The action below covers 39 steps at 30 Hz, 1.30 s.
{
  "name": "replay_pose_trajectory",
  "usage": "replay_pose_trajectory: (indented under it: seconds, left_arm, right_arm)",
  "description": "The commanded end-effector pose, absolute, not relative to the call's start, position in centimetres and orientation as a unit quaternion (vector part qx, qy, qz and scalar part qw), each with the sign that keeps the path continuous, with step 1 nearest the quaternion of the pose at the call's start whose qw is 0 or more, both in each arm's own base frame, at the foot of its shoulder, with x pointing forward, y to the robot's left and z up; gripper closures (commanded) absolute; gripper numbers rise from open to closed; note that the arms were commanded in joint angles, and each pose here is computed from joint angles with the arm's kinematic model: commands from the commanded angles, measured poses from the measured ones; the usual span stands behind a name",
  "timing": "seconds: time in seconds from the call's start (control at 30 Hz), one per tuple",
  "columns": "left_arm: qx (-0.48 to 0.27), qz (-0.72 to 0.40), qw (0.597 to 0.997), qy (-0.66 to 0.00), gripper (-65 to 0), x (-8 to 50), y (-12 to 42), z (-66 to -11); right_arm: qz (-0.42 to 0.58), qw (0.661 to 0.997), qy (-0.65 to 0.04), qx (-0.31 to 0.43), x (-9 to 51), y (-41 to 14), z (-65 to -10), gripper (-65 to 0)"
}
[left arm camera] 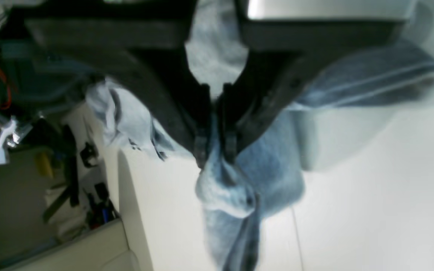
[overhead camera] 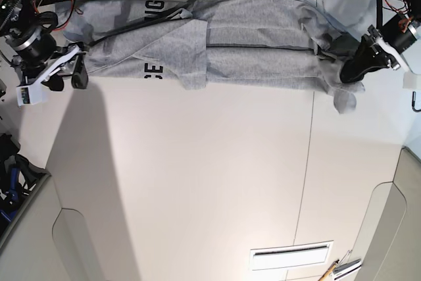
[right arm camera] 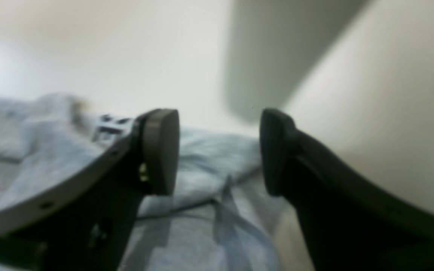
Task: Fold the T-shirt properly
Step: 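Fold the strip's end toward the right gripper with the left gripper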
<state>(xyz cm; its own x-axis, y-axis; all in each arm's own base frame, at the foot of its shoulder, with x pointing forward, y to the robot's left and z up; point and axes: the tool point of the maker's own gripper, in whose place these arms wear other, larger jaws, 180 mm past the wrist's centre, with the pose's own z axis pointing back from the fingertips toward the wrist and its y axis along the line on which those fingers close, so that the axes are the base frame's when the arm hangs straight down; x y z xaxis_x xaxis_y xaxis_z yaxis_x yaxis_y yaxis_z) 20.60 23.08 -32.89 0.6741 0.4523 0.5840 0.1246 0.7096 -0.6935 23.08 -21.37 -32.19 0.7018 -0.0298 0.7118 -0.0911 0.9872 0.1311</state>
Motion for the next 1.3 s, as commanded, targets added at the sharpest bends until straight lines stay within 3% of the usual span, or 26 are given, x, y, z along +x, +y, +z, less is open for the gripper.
replay_pose_trajectory:
  seconds: [0.0, 0.43, 0.63, 1.27]
  left_arm:
    - [-0.38, 0.084, 0.828, -0.403, 0.0, 20.8, 22.1, -31.9]
    - [-0.505, 0.004, 0.799, -0.327, 0.0, 20.9, 10.0, -33.0]
    - [-0.52, -0.032, 0.795, -0.311, 0.0, 21.3, 6.0, -33.3]
    - [-0.523, -0.065, 0.791, -0.311, -0.1, 22.1, 3.1, -33.1]
  right_arm:
    - [0.017, 0.91, -0.408, 0.067, 23.6, -22.2, -30.9, -33.8]
    - [0.014, 0.908, -0.418, 0.027, 23.5, -25.4, -29.6, -33.8]
    - [0.014, 0.906, -0.421, 0.029, 23.6, -25.3, -29.5, -33.8]
    - [0.014, 0.903, -0.427, 0.038, 23.8, -25.1, -29.3, -33.8]
